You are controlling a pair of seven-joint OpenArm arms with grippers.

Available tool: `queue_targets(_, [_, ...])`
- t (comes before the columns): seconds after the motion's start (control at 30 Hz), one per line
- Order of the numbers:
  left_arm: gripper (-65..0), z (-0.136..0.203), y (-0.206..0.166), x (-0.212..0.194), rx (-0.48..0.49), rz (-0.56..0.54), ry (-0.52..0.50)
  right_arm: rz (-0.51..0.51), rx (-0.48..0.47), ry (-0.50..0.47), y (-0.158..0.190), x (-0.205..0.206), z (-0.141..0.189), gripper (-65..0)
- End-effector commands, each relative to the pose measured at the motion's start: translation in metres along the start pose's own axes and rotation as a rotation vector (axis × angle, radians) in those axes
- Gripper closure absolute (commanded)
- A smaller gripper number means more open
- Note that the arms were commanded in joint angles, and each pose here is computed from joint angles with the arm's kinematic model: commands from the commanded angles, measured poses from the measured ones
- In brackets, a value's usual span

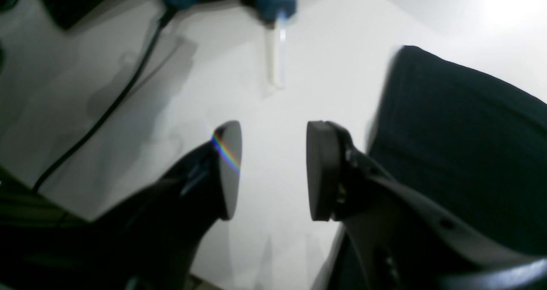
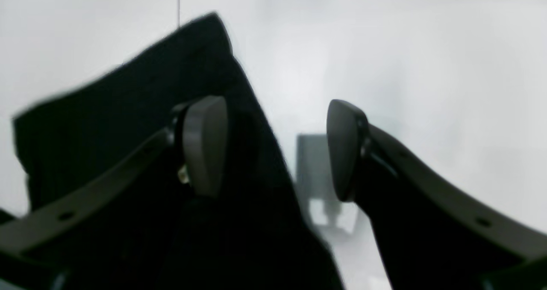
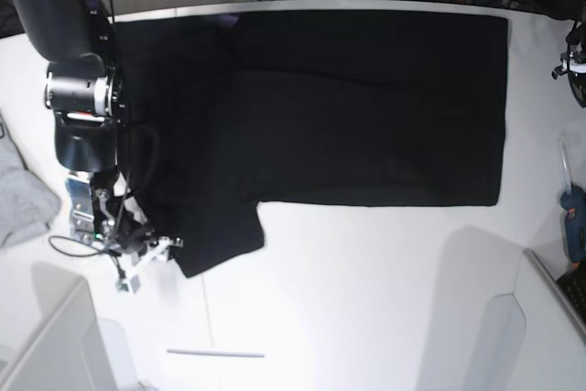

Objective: Fold the T-shirt properly
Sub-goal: 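Reach right gripper to the opposite shoulder and sleeve, grasp it, then reach left gripper to the opposite hem corner and grasp it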

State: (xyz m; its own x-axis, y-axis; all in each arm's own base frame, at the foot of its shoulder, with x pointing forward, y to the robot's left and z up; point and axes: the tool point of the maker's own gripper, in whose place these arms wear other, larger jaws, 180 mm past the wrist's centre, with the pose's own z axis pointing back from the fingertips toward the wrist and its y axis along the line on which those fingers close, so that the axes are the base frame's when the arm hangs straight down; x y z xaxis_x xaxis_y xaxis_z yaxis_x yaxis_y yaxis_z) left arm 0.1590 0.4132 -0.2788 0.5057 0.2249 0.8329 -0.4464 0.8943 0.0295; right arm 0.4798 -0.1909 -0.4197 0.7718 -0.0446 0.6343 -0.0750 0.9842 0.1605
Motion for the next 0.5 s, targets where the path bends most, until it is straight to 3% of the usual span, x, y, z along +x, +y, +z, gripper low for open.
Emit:
queue_targets(0.0, [-24.7,0.002,0.001,0.015,-0.001,-0.012,-0.046,-0.007,0.008,-0.070,0.002,0.026,0.002,-35.0])
queue_targets(0.47, [-24.7,0.003,0.002,0.013,0.003,-0.014,-0.040,-0.021,0.028,-0.107,0.016,0.019,-0.008,-34.8])
